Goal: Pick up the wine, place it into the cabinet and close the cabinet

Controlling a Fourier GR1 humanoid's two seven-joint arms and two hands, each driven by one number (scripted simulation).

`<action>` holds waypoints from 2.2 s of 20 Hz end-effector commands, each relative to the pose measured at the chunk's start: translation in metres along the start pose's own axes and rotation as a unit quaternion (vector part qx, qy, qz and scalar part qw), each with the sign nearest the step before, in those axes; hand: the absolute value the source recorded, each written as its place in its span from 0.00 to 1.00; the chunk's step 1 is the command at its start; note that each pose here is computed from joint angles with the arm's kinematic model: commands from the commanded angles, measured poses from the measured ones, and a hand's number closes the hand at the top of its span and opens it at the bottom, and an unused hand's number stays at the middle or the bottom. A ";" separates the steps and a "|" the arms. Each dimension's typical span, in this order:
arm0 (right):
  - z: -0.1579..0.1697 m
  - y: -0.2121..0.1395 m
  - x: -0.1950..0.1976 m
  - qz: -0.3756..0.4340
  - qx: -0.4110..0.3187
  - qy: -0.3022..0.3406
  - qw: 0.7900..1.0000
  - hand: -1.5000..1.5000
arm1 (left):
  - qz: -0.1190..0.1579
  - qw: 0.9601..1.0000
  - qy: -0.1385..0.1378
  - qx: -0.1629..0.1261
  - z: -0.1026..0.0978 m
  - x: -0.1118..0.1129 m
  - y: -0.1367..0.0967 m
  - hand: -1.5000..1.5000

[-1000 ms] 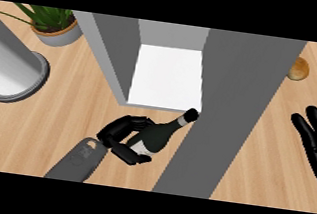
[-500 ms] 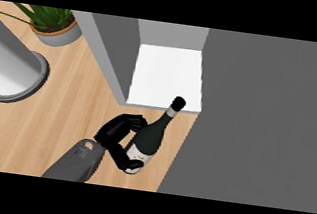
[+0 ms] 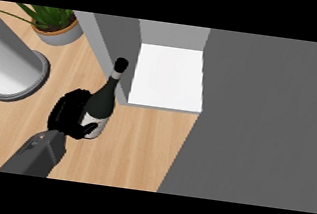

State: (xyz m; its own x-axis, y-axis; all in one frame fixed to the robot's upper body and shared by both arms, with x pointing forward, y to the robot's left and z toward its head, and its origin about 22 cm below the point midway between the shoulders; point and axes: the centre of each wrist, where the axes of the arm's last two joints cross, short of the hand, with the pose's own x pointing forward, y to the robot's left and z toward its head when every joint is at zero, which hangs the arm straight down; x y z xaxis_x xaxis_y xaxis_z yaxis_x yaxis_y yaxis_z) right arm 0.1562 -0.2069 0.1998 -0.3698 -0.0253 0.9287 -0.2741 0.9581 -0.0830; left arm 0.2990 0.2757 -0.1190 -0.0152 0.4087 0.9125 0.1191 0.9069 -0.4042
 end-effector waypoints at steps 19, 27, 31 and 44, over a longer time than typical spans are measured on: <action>0.006 -0.013 0.014 -0.011 0.011 -0.002 1.000 0.00 | 0.036 0.996 -0.002 -0.079 -0.019 -0.005 -0.094 1.00; 0.004 -0.014 0.017 -0.012 -0.001 -0.003 1.000 0.00 | 0.063 0.996 0.023 -0.055 -0.007 0.008 -0.133 1.00; -0.001 -0.010 0.007 -0.011 0.008 0.000 1.000 0.00 | 0.062 0.997 0.027 -0.023 -0.018 0.002 -0.152 1.00; 0.009 0.005 0.020 -0.015 0.014 -0.006 1.000 0.00 | 0.035 0.999 0.018 -0.021 -0.022 -0.025 -0.162 1.00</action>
State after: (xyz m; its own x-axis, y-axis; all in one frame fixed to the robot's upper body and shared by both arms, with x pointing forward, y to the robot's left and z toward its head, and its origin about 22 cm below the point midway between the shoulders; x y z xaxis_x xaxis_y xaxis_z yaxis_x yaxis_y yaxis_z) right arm 0.1627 -0.2151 0.1997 -0.3442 -0.0250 0.9386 -0.2842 0.9555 -0.0788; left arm 0.3002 0.1259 -0.0785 0.0540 0.4747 0.8785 0.1510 0.8658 -0.4771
